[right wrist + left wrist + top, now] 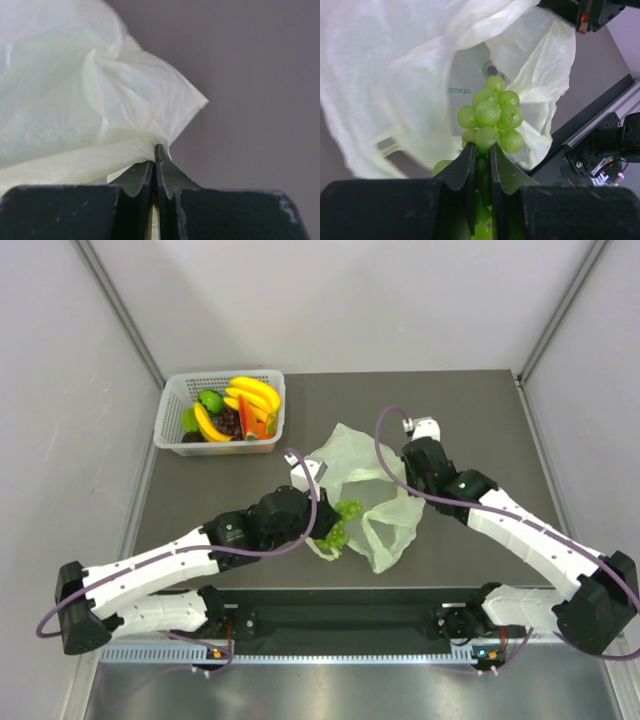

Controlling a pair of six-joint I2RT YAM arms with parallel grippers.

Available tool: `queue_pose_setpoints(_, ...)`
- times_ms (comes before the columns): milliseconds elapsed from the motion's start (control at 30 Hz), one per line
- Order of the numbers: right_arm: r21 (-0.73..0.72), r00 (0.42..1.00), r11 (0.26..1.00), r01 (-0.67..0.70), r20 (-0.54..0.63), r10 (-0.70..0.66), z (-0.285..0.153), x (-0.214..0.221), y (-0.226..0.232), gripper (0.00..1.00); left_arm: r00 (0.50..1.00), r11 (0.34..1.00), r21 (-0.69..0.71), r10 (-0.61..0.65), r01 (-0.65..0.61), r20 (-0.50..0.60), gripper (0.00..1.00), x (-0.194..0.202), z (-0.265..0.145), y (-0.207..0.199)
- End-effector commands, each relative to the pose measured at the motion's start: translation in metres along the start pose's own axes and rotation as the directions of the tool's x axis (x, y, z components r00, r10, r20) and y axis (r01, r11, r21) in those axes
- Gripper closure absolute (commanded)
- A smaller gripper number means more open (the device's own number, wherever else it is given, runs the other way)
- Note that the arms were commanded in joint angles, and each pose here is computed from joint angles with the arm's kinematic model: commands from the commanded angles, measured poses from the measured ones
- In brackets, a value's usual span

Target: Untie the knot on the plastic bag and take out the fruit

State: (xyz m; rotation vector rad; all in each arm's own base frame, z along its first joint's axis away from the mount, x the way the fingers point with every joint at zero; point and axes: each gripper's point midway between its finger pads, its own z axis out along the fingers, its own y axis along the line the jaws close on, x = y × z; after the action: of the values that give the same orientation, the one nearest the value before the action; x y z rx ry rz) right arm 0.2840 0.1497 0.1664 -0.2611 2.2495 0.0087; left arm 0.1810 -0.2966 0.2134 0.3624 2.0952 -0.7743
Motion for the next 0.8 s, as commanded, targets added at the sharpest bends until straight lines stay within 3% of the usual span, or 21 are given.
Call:
queue_pose_setpoints(0,0.241,0.981,0.957,-0.159,0.149,0.126,-0.016,-0.041,-0.06,1.0,0.993,1.0,0.01,-0.024,0.023,0.118,1.0,-0.031,-0.02,-0.001)
queue_pose_setpoints(167,0.294,0.919,0.899,-0.326,0.32,0.229,-0.056,-0.059,-0.107,1.0,0.939,0.99,-0.133,-0.007,0.056,0.345,1.0,-0.086,-0.049,0.027)
queue_pose_setpoints(233,0.28,0.914,0.904,-0.325,0.336,0.225,-0.062,-0.062,-0.112,1.0,0.924,0.985,-0.171,0.039,0.029,0.381,1.0,-0.103,-0.053,0.034)
queue_pose_setpoints(333,0.196,0.941,0.946,-0.259,0.273,0.201,-0.055,-0.054,-0.093,1.0,0.925,0.972,-0.23,0.053,0.038,0.377,1.0,-0.128,-0.04,0.06)
queue_pose_setpoints(467,0.107,0.96,0.971,-0.213,0.207,0.188,-0.043,-0.037,-0.074,1.0,0.907,0.913,-0.387,0.047,0.131,0.418,1.0,-0.174,-0.027,0.142)
queue_pose_setpoints(533,0.046,0.967,0.98,-0.195,0.175,0.184,-0.038,-0.026,-0.061,1.0,0.884,0.899,-0.405,0.048,0.164,0.465,1.0,-0.204,-0.031,0.162)
queue_pose_setpoints(667,-0.016,0.975,0.986,-0.166,0.146,0.167,-0.035,-0.016,-0.05,1.0,0.827,0.828,-0.478,0.029,0.295,0.561,1.0,-0.253,-0.045,0.243)
queue_pose_setpoints(767,-0.064,0.98,0.988,-0.142,0.131,0.149,-0.037,-0.012,-0.042,1.0,0.813,0.795,-0.498,0.01,0.347,0.582,1.0,-0.266,-0.042,0.292)
